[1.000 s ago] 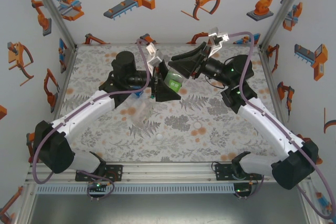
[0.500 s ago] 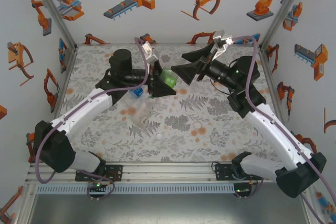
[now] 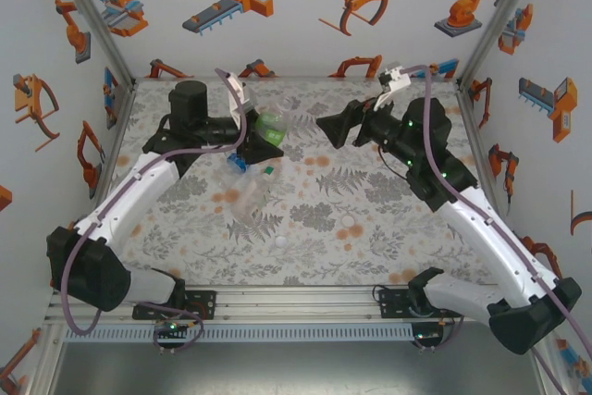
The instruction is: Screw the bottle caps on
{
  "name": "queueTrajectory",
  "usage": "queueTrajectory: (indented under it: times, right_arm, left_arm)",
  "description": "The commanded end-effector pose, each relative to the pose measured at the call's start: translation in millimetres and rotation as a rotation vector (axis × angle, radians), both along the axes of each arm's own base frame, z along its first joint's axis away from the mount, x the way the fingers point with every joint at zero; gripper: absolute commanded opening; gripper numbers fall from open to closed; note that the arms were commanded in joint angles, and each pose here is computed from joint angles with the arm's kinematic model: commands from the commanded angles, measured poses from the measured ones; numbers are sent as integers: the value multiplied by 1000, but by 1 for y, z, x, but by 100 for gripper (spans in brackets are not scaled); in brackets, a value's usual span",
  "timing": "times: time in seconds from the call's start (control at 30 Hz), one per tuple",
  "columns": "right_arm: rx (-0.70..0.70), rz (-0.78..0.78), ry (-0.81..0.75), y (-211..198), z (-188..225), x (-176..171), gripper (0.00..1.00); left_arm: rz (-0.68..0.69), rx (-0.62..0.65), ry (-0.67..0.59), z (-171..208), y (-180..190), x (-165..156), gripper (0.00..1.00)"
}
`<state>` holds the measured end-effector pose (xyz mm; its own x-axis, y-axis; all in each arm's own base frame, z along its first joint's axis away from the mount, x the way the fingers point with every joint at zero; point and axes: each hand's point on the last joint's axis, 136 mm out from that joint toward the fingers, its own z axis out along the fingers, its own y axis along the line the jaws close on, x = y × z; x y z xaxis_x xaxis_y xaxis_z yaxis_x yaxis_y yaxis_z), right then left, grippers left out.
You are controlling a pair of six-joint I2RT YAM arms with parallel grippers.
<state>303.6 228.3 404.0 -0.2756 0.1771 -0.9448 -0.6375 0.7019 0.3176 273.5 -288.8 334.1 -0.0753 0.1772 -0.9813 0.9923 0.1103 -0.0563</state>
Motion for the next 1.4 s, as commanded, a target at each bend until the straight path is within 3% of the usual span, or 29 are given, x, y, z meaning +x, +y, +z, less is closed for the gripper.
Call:
queueTrajectory:
  times: [0.0, 0.27, 0.53, 0.8, 1.03, 1.37]
  right_arm:
    - [-30, -77, 133, -7, -36, 9, 78]
    - [-79, -132, 389, -10, -106, 11, 68]
    - [-215, -189, 613, -21, -171, 1, 56]
    - [-433, -281, 847, -56, -242, -48, 55]
    - [-525, -454, 1020, -110, -301, -100, 55]
    - [-552, -563, 1078, -133, -342, -117, 56]
  left_arm:
    - [12, 42, -133, 4, 7, -5, 6]
    - [135, 54, -150, -1, 18, 0, 4]
    - [157, 54, -148, -2, 19, 2, 4]
    - [156, 59, -126, -5, 17, 5, 3]
    - [156, 55, -114, -7, 16, 7, 3]
    - [154, 52, -107, -8, 16, 7, 3]
